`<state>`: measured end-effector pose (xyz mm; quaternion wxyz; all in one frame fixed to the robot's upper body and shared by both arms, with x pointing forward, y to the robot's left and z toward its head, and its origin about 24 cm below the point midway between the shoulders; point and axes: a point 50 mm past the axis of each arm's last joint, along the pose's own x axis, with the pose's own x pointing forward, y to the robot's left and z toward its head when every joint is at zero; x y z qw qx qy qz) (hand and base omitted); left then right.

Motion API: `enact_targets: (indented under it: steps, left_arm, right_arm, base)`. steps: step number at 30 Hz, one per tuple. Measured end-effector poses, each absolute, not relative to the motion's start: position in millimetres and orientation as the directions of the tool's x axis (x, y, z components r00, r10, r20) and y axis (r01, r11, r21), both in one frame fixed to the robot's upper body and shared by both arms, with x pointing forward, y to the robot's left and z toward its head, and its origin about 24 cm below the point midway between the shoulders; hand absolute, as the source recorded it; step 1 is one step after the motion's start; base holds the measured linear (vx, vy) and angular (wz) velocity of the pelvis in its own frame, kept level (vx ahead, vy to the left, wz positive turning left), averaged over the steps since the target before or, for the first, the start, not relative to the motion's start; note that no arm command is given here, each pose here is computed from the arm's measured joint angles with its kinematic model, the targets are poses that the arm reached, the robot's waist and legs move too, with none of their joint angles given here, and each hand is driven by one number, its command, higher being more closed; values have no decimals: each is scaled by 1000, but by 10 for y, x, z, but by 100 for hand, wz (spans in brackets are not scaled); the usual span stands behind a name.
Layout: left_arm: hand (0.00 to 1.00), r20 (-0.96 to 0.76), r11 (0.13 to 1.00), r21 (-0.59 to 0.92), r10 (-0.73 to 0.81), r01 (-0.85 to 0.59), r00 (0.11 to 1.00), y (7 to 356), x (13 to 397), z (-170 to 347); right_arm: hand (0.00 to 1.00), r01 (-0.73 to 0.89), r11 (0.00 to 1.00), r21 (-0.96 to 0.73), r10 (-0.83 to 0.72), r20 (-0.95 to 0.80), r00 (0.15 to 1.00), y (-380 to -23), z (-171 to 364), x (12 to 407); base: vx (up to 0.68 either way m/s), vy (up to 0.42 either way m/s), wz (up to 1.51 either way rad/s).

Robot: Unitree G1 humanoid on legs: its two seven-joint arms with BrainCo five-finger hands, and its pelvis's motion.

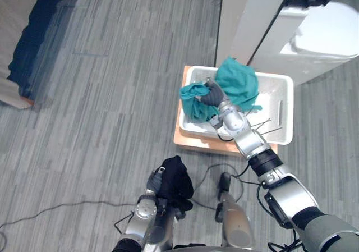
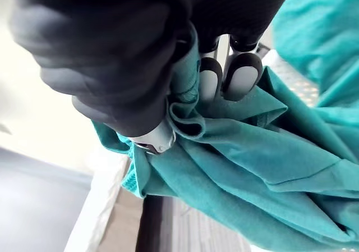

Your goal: Tidy the bed and pick cloth on bed and put in laundry

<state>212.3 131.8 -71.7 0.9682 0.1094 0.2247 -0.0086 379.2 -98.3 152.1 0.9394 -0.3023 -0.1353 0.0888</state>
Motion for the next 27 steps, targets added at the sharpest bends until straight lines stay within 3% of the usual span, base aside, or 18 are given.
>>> enact_targets:
  steps: [5, 6, 11, 16, 22, 27]
  left_arm:
    - [100, -422, 976, 208, 25, 70, 906, 1287, 2126, -700]
    - [100, -419, 976, 207, 23, 71, 908, 1282, 2128, -696]
    - [100, -404, 975, 202, -6, 96, 915, 1217, 2129, -682]
    - [100, -383, 977, 193, -13, 94, 924, 1197, 2150, -630]
    - [100, -298, 985, 165, -7, 59, 954, 1258, 2161, -430]
    - [100, -290, 987, 160, 21, 27, 957, 1332, 2062, -392]
  right_arm:
    - [100, 74, 822, -565, 40, 187, 982, -1510, 1560, 3924]
    - [0, 90, 822, -562, 20, 186, 982, -1568, 1564, 3931]
    - [0, 227, 798, -559, -145, 187, 972, -2058, 1621, 3931]
    - [0, 262, 771, -581, -162, 220, 962, -2154, 1552, 3798]
    - [0, 207, 717, -666, -129, 164, 978, -1997, 874, 3199]
    - [0, 152, 706, -691, -209, 2, 978, -2078, 293, 2629]
  base:
    - [33, -15, -16]
    - [44, -23, -31]
    - [48, -40, -21]
    - [43, -47, -8]
    - [52, -65, 1]
    - [90, -26, -3]
